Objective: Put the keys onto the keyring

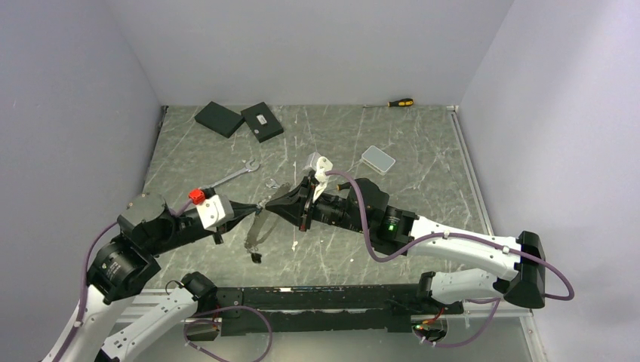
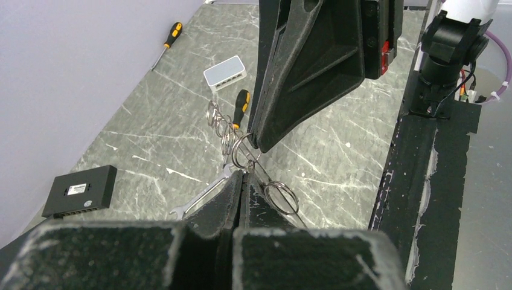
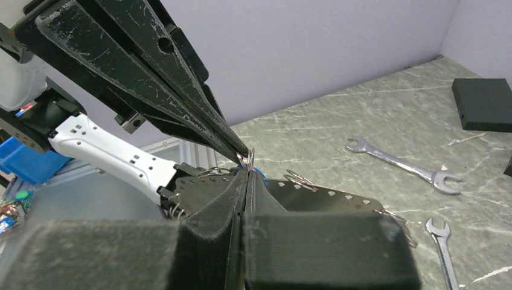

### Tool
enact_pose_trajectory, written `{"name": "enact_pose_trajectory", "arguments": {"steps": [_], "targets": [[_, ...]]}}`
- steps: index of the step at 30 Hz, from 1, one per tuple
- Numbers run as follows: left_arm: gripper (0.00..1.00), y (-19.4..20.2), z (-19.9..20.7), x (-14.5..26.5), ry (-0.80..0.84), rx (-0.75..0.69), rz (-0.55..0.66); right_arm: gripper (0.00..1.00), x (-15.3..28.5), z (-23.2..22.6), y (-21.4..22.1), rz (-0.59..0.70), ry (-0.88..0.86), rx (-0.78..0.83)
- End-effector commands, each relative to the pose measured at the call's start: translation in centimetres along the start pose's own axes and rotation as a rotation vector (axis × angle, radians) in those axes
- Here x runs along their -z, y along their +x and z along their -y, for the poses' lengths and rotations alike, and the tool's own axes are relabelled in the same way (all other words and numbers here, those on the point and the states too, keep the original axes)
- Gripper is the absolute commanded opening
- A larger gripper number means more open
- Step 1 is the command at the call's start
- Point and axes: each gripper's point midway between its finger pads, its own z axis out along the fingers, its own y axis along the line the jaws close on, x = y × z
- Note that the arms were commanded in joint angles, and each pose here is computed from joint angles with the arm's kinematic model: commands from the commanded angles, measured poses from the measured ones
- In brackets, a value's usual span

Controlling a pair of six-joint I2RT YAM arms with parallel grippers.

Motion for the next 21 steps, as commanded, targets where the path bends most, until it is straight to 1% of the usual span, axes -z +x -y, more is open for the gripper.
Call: {"name": "enact_pose_trajectory", "arguments": {"steps": [1,10,21], "targets": [[0.0,-1.0,-0.4,-0.6,-0.007,0.004,0.039,0.0,0.2,-1.6,-4.2,0.122,-0.051,-0.003],[0.0,-1.1,-0.8,-0.5,-0.024,-0.003,0.035,0.0,0.4,-1.8,-4.4,0.13,-0.057,-0.01],[0.0,-1.2,-2.2,0.0,-0.104,-0.027,0.022,0.0,0.9,-1.8,-3.9,0.108,-0.052,-0.022]]}}
